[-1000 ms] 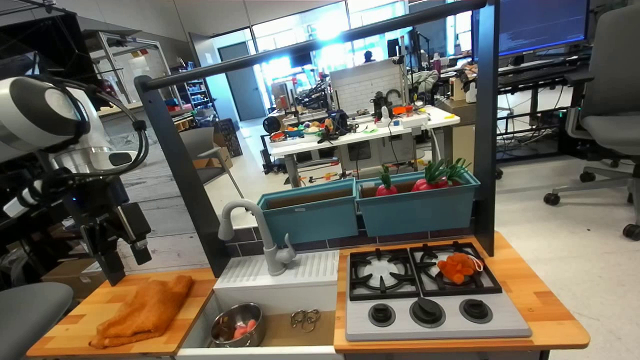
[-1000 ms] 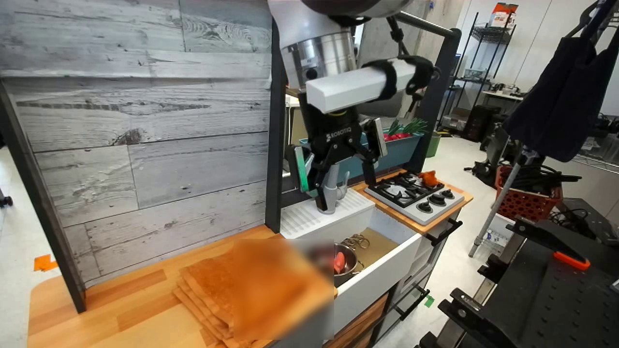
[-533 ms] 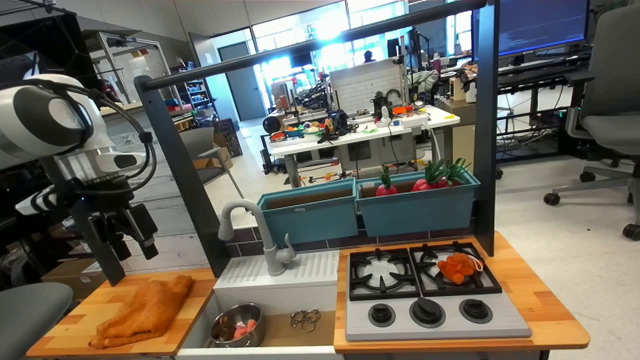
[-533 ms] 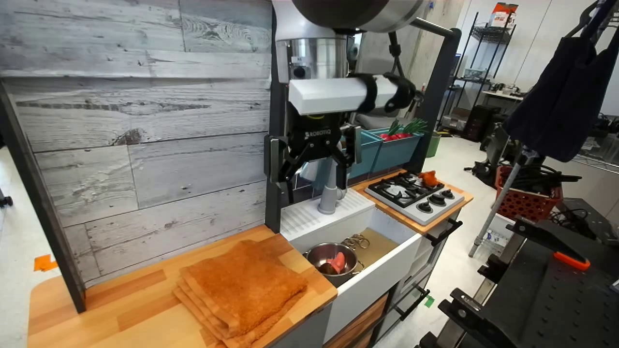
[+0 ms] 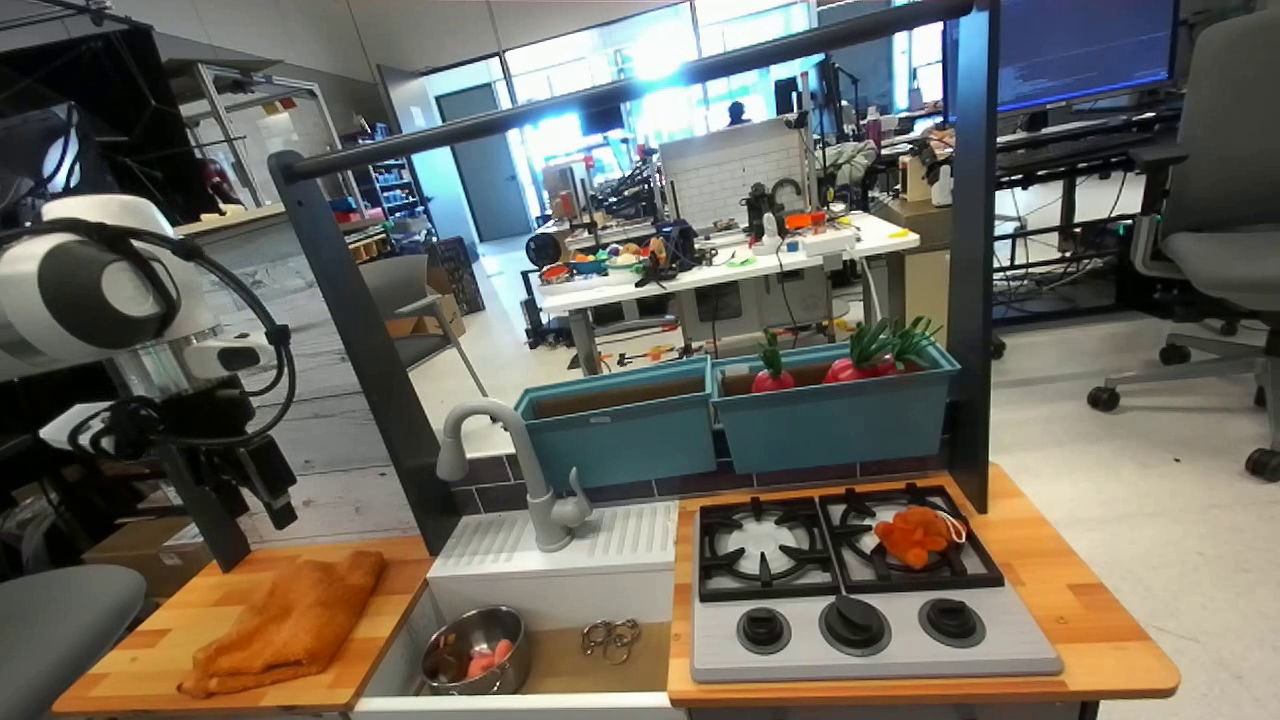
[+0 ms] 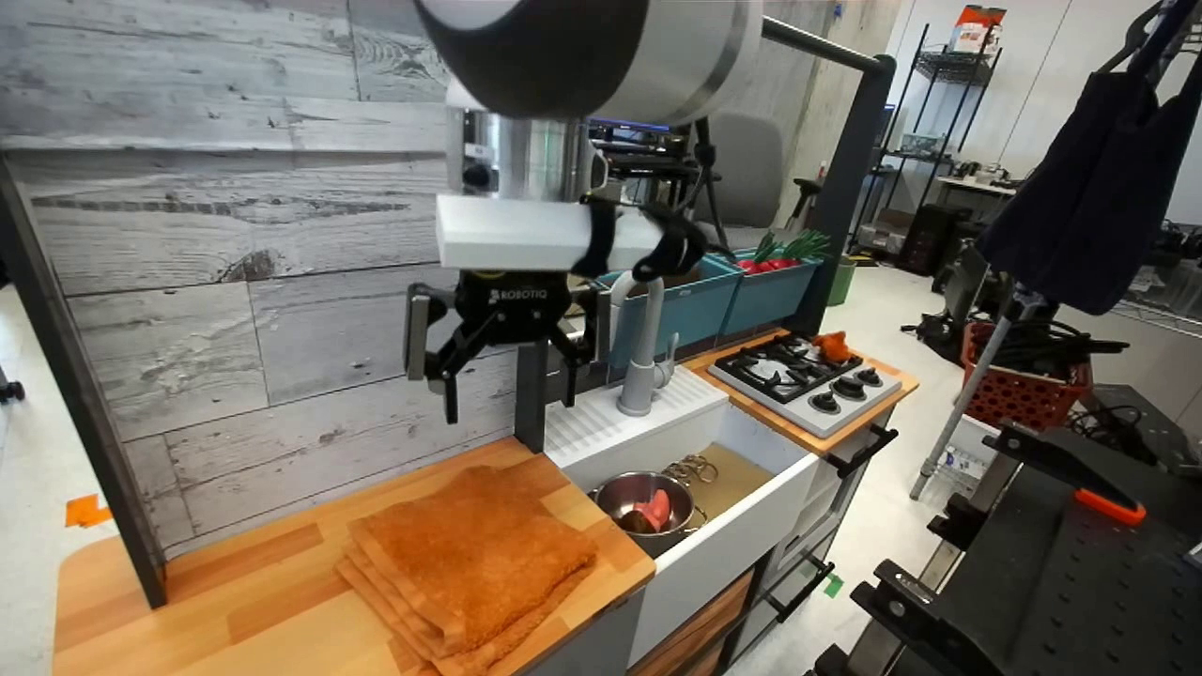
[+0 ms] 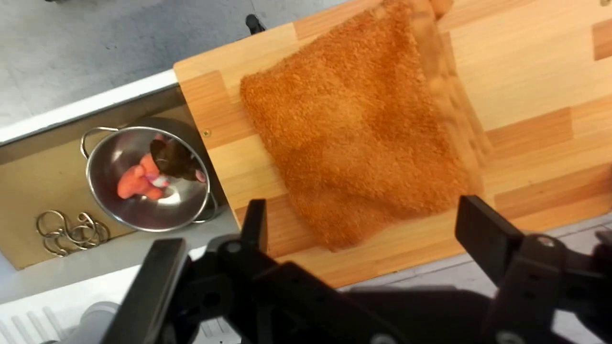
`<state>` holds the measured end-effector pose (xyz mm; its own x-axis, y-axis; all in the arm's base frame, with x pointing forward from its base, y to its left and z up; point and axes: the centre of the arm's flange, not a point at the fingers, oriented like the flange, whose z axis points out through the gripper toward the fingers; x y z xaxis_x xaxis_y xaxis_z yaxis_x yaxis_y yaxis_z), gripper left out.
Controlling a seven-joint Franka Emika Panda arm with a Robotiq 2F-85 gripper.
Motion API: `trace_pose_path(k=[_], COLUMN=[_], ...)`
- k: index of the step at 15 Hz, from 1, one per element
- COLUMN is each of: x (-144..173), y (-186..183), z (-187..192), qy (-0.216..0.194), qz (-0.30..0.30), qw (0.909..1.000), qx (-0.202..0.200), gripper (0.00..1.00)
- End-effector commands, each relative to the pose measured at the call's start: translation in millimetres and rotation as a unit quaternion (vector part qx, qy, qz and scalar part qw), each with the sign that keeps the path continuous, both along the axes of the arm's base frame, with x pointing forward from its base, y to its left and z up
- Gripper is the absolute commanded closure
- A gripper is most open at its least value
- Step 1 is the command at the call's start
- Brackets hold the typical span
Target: Put the toys in the pot and wipe the counter with the orange towel
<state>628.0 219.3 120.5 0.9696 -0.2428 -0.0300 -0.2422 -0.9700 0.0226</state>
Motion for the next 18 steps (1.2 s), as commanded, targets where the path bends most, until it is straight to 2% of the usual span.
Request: trace_pose_path(k=[1,2,4,6,10,12,15,18], x=[2,4,7,8,-6,-13,-27,-20], y=[4,8,9,14,10,7,-1,-4], z=[-7,-12,-28,-50,-105,-125,-128,-137], qy=[0.005,0.006,-0.03,-0.034,0.018,0.03,0.034,0.051], qz=[-0.003,-0.004,-0.008,-0.009,-0.018,-0.017,-0.008,-0.022], qw=[0.9999,0.9999,0.9995,0.9994,0.9995,0.9993,0.9991,0.998], qx=[-0.009,-0.013,-0.007,-0.002,-0.017,-0.017,-0.025,-0.031], gripper=[0.0,0.0,0.0,0.0,0.0,0.0,0.0,0.0])
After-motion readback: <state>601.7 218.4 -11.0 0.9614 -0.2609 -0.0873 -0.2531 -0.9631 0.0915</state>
